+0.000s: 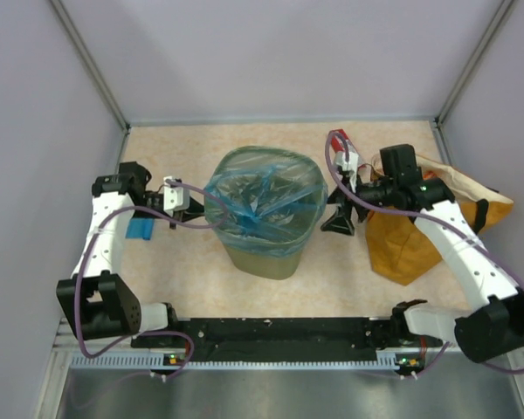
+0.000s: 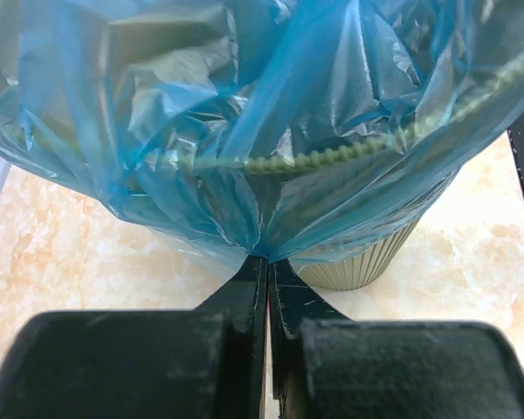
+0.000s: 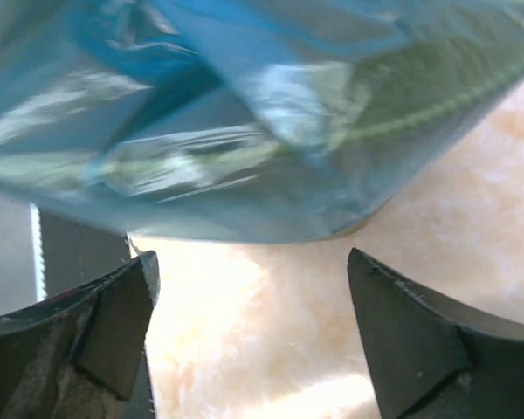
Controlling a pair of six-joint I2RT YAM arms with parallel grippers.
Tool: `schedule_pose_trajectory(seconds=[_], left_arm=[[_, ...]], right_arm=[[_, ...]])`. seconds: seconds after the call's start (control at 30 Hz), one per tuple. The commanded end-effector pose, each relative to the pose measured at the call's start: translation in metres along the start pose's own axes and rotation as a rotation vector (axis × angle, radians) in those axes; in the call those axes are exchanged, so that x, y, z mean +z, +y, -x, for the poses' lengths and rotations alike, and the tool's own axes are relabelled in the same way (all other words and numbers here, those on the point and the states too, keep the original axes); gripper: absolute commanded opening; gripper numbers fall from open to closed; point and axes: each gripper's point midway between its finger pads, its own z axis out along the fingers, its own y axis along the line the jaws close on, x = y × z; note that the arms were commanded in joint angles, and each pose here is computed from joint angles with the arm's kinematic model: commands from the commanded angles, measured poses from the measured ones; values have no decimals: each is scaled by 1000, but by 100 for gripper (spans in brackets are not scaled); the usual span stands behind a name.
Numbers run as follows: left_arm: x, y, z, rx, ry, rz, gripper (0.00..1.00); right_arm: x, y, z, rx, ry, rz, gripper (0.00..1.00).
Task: Put the trash bags into the trash bin
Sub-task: Place the trash bag in the trash bin.
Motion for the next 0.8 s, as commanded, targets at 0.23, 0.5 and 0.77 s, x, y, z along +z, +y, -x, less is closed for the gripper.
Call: schedule_pose_trajectory(seconds=[0.23,0.5,0.77], left_arm=[[-7,-16,37,-83,-31,-5,0],[-8,-12,44,-86,-39,1,0],[-8,-13,44,-79,-32,1,0]], right_arm=[[-20,11,64,-272,-130,-54,99],[-3,16,74,-300,-167,16,85],[4,20,67,-242,-174,55,0]])
